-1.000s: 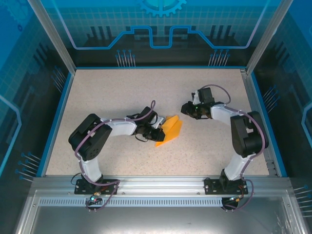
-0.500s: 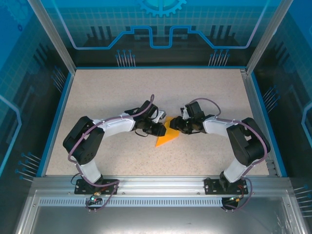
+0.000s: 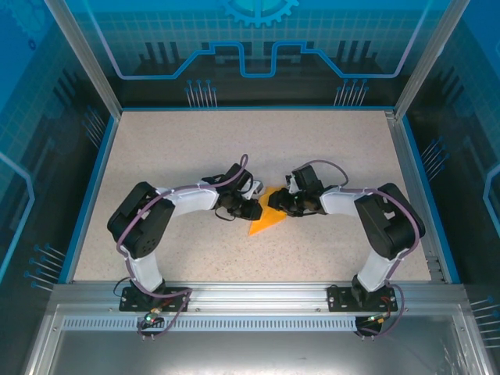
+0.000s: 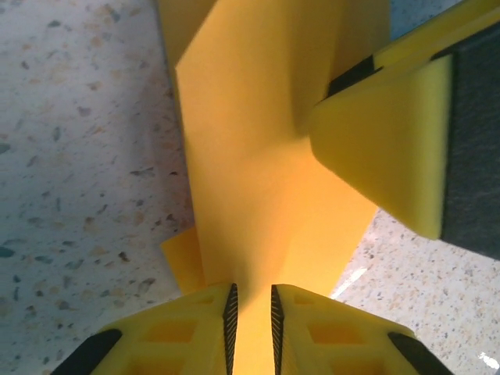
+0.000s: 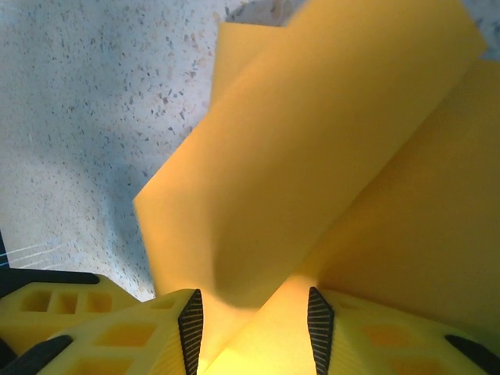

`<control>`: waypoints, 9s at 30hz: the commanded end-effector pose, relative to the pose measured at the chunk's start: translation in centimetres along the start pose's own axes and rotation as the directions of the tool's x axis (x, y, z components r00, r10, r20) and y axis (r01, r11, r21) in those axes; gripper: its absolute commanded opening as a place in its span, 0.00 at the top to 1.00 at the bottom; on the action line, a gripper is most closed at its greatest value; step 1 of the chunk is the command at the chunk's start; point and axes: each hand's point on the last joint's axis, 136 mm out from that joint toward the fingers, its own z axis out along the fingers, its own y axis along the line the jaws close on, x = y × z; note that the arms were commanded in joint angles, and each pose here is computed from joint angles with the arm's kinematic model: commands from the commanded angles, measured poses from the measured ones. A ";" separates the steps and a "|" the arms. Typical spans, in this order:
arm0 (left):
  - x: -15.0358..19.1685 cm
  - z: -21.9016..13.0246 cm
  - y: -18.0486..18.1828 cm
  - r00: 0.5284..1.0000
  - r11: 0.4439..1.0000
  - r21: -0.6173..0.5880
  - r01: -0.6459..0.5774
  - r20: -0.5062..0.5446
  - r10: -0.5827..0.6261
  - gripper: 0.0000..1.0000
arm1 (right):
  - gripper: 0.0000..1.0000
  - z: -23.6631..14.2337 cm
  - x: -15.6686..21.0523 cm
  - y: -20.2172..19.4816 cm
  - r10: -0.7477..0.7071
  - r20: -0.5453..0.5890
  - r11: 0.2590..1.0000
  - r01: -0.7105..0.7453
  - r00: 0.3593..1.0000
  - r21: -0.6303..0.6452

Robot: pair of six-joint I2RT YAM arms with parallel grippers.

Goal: Fold a paper plane with a square sheet of paper (pick it up from the middle)
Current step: Pick up the paper from the center of the table, then turn over the paper at the center of the table, then fold the wing for the fifth time at the center of the table.

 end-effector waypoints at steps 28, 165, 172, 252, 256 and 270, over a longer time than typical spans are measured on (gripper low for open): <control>-1.1 -4.0 0.0 0.995 0.997 0.051 0.065 0.066 -0.068 0.63 | 0.93 0.7 -0.2 5.0 -0.027 0.001 0.991 0.027 1.000 -0.132; 4.7 -13.4 2.0 0.972 0.968 -0.124 0.217 0.120 -0.203 0.35 | 0.73 -4.8 5.0 8.6 -0.172 0.042 0.978 0.176 0.984 -0.114; 4.5 -12.0 3.6 0.953 0.953 -0.081 0.292 0.110 -0.282 0.35 | 0.77 0.0 7.2 8.8 -0.231 -0.060 0.972 0.228 0.971 -0.048; 0.1 -2.6 -0.5 0.858 0.875 0.230 0.427 0.203 -0.472 0.58 | 1.00 2.2 9.7 -4.5 0.028 -0.096 0.999 -0.032 0.995 -0.039; 0.2 -2.6 -0.5 0.865 0.881 0.222 0.417 0.199 -0.460 0.61 | 1.00 2.1 9.7 -4.5 0.025 -0.098 0.999 -0.028 0.995 -0.038; 0.6 -2.7 -0.2 0.914 0.933 0.118 0.341 0.191 -0.359 0.87 | 1.00 1.5 8.9 -3.4 0.017 -0.076 0.998 -0.021 0.997 -0.060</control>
